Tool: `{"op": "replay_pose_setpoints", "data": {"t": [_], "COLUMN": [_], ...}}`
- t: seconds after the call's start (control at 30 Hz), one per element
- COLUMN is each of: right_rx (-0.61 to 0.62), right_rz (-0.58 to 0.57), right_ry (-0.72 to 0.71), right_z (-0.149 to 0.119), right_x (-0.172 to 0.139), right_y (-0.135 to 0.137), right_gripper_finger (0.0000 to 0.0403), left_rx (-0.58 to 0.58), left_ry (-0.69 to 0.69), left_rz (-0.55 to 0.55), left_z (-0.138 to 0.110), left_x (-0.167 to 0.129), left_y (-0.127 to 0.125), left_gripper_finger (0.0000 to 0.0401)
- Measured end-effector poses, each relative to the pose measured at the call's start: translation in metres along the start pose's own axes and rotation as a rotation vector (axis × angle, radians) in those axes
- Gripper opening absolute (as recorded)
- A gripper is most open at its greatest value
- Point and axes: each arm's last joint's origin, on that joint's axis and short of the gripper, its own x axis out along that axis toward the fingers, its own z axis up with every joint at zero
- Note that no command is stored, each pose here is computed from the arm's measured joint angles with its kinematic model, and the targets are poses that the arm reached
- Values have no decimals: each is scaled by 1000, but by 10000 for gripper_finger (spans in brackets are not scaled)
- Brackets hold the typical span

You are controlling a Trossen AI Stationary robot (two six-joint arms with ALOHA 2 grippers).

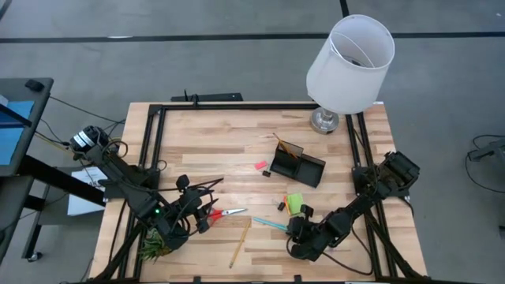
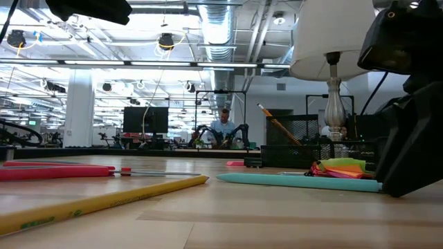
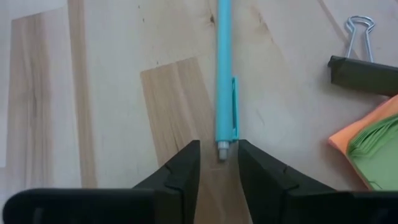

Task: Pick and place office supplies into organizer
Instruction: Put the blue pen into the desk organizer

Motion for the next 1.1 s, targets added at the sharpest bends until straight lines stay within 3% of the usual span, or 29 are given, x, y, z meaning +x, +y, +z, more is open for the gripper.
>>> {"op": "replay_pose_setpoints", "data": {"t": [0.33,0.87,1.1], "right_rx": [-3,29,50], "right_rz": [-5,-8,-10], "right_ry": [5,-5,-27], "right_z": [-1,2,3], "right_x": [0,1,2], "right_y": [-1,-3,-2], "right_gripper_finger": [92,6,10], "left_rx": [-9,-8,-8], "left_ry": [0,-1,0], "left_rz": [0,-1,-1], "left_z": [0,0,0], "left_x": [0,0,0], "left_y": [0,0,0], "left_gripper_finger": [135,135,135]}}
